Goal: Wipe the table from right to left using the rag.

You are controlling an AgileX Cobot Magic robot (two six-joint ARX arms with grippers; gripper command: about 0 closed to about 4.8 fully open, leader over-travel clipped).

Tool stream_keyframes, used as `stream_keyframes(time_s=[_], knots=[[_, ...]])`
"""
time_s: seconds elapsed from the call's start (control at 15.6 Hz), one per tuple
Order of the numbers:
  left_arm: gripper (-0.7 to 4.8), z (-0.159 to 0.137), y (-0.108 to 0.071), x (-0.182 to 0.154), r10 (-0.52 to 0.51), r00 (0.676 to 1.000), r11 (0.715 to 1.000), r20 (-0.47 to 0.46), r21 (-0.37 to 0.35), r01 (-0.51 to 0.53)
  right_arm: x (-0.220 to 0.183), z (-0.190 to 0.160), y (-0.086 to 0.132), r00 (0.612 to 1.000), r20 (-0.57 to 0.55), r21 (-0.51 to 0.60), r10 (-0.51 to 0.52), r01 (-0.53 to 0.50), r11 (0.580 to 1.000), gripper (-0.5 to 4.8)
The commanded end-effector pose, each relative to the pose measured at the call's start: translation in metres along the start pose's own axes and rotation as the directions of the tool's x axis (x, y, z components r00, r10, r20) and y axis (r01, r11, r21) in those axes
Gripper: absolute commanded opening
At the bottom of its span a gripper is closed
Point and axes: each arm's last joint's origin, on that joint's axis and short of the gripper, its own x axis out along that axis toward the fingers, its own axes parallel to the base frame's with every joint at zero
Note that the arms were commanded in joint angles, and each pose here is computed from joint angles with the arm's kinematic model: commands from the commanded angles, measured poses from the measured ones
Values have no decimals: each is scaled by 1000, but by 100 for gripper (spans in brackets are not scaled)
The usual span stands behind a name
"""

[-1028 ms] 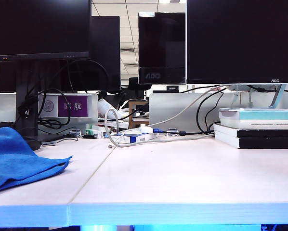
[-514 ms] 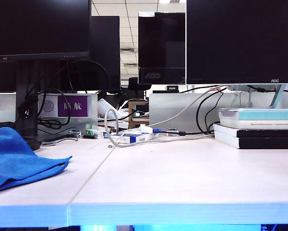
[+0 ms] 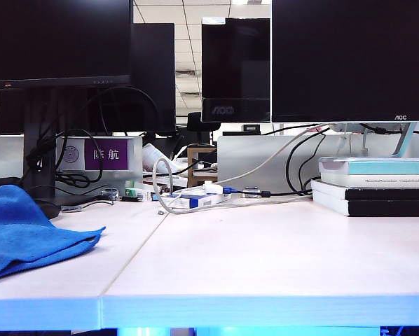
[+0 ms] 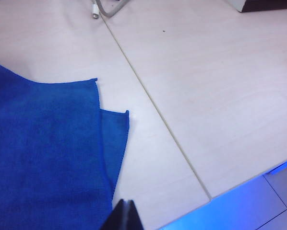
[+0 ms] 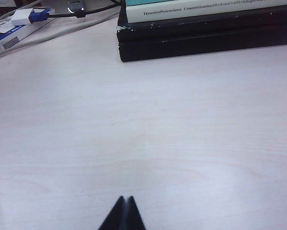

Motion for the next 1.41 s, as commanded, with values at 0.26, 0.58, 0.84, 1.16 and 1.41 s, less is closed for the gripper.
stream_keyframes(time_s=[0.26, 0.58, 0.84, 1.16, 1.41], knots=[[-3, 2, 0, -1, -5, 1000, 1000, 15, -6, 5, 0, -1, 0, 1000, -4, 4, -2, 2, 1000, -5], [-3, 3, 5, -1, 176, 984, 984, 39, -11, -175, 0, -1, 0, 1000, -4, 4, -2, 2, 1000, -5], [-3, 4, 9, -4, 215, 975, 976, 62, -35, -214, 0, -1, 0, 1000, -4, 4, -2, 2, 1000, -5], [-3, 7, 34, -13, 459, 881, 883, 116, -168, -438, 0, -1, 0, 1000, -3, 4, -2, 2, 1000, -5], [-3, -13, 51, -10, 578, 774, 814, 259, -253, -523, 0, -1, 0, 1000, -3, 4, -2, 2, 1000, -5]])
